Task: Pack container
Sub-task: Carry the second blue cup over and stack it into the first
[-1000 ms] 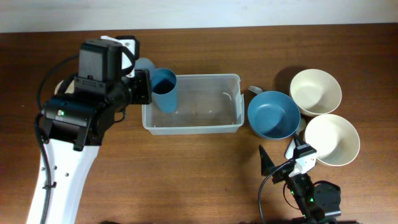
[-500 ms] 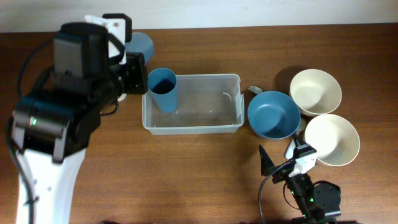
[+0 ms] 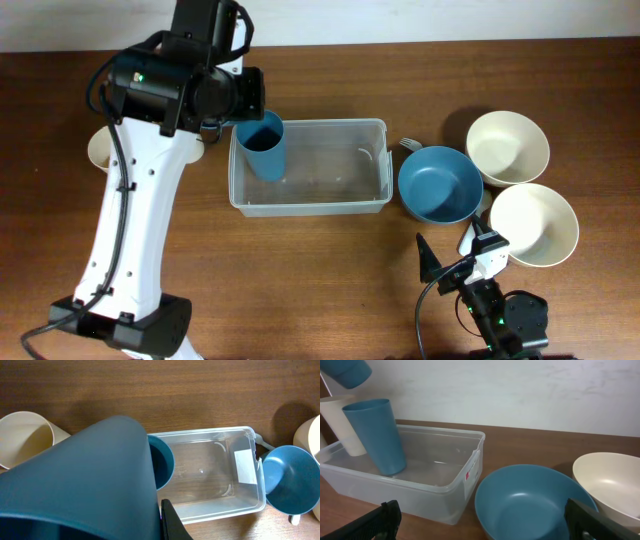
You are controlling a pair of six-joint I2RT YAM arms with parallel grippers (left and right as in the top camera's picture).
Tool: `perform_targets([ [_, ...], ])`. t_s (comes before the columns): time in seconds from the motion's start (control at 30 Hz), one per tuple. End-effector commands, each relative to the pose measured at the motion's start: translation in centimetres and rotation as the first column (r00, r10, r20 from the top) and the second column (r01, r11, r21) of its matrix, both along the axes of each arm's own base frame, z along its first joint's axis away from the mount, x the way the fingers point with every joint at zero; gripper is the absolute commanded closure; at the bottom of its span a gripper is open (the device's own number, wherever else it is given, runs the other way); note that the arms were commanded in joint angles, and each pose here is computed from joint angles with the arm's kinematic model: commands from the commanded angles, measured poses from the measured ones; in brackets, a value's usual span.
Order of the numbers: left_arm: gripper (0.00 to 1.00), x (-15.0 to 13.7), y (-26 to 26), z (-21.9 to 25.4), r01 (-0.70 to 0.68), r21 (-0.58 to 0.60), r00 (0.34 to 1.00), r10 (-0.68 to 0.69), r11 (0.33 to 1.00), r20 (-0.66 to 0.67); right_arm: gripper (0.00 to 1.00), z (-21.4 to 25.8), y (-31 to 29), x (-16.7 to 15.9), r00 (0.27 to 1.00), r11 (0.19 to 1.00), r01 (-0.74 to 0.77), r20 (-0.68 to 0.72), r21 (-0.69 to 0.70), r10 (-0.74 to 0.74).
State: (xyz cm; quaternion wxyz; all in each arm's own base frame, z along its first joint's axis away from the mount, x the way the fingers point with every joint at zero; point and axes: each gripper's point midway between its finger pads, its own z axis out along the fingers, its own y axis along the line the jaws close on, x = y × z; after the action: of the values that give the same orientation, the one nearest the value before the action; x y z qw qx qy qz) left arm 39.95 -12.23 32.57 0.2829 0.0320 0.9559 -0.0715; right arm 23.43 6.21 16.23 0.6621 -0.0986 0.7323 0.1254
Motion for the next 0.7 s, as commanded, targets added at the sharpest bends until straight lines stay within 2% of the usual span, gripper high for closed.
perform_targets([
  [0.0, 0.98, -0.2, 0.1, 1.2, 0.006, 0.004, 0.999, -0.006, 1.0, 0.033, 0.01, -0.3, 0.1, 0.0, 1.0, 1.0, -0.004, -0.004, 0.007, 0.004],
  [0.33, 0.98, -2.0, -1.8, 0.0, 0.09, 0.051, 0.996, -0.088, 0.995, -0.032, 0.01, -0.3, 0.1, 0.0, 1.0, 1.0, -0.003, -0.004, 0.007, 0.004],
  [0.67, 0.98, -1.1, -2.5, -1.9, 0.1, 0.097, 0.993, -0.094, 0.99, -0.068, 0.01, -0.3, 0.1, 0.0, 1.0, 1.0, -0.003, -0.004, 0.007, 0.003],
])
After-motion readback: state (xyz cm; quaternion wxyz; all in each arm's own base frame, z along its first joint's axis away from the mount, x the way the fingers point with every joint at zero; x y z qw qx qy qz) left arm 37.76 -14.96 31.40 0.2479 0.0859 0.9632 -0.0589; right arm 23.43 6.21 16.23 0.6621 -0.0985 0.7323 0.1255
